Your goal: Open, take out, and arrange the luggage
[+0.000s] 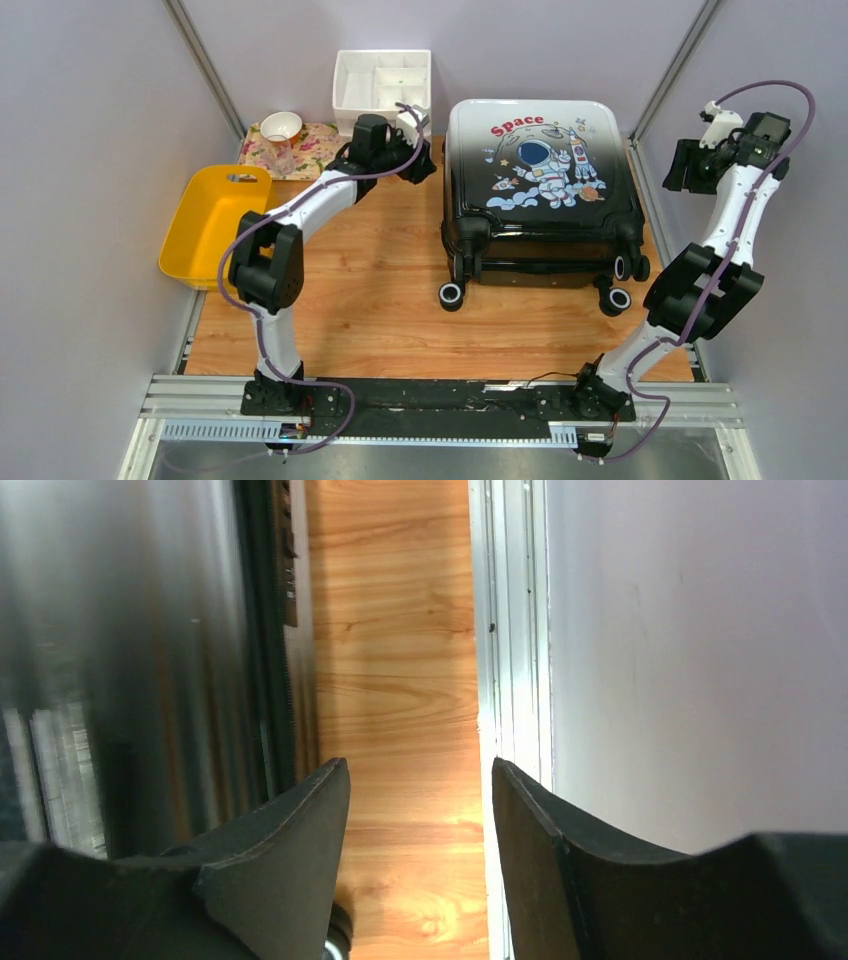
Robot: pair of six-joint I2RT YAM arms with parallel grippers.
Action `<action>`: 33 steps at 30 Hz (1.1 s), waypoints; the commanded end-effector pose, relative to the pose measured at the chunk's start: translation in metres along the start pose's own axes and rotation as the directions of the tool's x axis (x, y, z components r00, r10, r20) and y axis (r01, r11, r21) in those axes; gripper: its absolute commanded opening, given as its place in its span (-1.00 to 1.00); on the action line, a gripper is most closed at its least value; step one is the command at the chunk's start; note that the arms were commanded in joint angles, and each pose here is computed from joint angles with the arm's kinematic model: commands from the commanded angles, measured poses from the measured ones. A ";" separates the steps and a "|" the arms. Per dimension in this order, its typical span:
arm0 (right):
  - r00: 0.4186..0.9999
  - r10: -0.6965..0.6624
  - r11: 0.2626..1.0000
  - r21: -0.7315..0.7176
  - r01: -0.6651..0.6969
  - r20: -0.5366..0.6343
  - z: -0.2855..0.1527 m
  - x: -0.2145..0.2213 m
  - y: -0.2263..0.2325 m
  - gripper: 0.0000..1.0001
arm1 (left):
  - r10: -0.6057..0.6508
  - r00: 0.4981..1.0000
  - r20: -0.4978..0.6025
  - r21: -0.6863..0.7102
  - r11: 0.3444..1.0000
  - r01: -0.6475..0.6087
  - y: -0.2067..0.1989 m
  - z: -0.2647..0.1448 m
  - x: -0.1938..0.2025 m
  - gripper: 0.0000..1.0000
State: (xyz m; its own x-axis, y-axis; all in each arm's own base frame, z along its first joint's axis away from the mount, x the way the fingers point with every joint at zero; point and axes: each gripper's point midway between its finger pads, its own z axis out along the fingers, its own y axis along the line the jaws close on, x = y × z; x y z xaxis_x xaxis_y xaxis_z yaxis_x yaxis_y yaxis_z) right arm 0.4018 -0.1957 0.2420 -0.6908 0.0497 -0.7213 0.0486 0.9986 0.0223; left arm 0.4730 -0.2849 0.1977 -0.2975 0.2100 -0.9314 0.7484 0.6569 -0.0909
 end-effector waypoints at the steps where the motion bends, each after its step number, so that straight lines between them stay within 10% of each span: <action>1: 0.998 -0.056 0.998 -0.001 0.056 0.004 0.018 0.005 -0.010 0.12 | -0.034 0.999 0.023 -0.016 0.999 0.034 0.017 0.036 -0.017 0.18; 11: 0.965 -0.257 0.919 -0.322 0.229 -0.046 0.025 0.107 0.043 0.18 | 0.075 0.991 0.109 0.222 0.970 -0.098 -0.071 0.097 -0.022 0.16; 19: 0.966 -0.248 0.923 -0.320 0.213 -0.075 -0.033 0.150 -0.006 0.22 | 0.155 0.967 0.202 0.381 0.897 -0.223 -0.171 0.146 -0.030 0.20; 25: 0.964 -0.263 0.895 -0.385 0.223 -0.052 -0.045 0.178 0.015 0.23 | 0.130 0.951 0.280 0.185 0.965 -0.186 -0.111 0.130 -0.086 0.49; 33: 0.932 -0.360 0.780 -0.534 0.327 0.044 -0.057 0.196 0.080 0.22 | -0.016 0.988 0.153 0.005 1.000 0.015 -0.022 -0.029 -0.055 0.58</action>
State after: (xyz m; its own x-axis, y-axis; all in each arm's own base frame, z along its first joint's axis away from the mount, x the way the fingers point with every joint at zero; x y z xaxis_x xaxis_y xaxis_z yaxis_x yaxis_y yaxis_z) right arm 0.2394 -0.1779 0.1371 -0.7087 -0.2729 -0.6505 -0.3920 0.9190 0.0416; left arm 0.4944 -0.3590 0.1827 -0.2385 0.1857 -0.9532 0.7793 0.6223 -0.0738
